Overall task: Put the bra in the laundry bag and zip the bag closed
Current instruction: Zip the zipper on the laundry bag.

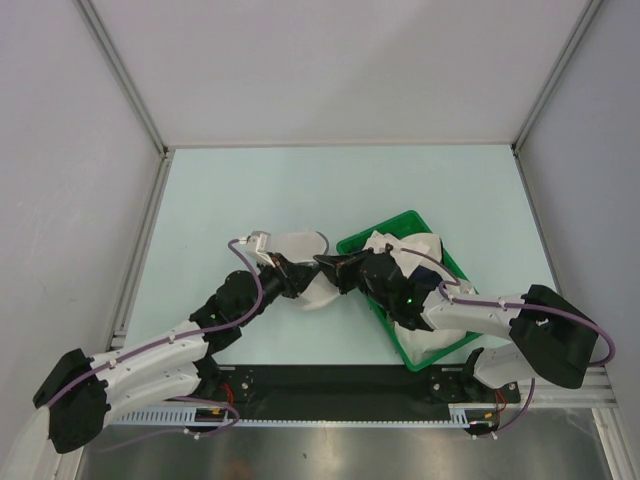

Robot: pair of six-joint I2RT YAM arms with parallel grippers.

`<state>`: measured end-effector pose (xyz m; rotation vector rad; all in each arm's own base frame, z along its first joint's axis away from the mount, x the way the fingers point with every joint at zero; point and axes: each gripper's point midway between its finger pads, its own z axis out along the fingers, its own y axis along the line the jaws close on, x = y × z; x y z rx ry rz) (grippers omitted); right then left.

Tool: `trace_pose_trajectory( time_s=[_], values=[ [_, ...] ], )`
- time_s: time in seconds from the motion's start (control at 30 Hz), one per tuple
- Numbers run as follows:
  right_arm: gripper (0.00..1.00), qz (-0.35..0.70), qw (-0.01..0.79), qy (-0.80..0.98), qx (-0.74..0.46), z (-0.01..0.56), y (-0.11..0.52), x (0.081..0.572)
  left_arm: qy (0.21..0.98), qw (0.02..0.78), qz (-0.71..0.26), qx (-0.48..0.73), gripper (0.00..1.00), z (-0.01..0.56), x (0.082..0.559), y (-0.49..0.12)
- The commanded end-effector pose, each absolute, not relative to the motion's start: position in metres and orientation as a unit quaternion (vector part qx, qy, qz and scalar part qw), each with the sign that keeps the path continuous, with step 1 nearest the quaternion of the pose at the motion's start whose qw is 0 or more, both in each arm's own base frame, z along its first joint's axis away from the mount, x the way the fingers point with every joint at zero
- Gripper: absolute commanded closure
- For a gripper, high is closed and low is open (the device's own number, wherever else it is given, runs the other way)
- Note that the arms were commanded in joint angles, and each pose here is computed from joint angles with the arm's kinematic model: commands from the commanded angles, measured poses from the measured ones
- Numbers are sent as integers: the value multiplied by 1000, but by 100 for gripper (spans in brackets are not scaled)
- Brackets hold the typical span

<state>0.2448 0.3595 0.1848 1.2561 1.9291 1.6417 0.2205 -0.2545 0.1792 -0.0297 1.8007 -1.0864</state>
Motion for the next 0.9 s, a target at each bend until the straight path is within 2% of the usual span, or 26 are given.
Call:
trace_pose_trajectory(
  time_s=[0.0,0.07,0.1,0.3,0.47,0.67,0.87],
  values=[
    [100,603,149,661,420,211,369,238,735,508,-447,-43,85,193,229,-250],
    [100,604,150,662,418,210,368,237,740,503,-444,-48,91,190,229,-248],
    [100,602,152,665,414,208,367,236,746,498,-440,-46,99,187,228,-247],
    [100,593,186,694,365,199,360,246,771,459,-441,-26,100,176,214,-249],
    [100,591,216,730,267,194,354,252,774,426,-468,-3,100,177,194,-252],
    [100,592,275,734,190,212,340,269,775,397,-491,11,100,174,175,-251],
    [100,598,255,752,111,208,334,293,807,375,-456,14,100,155,169,-242]
  ],
)
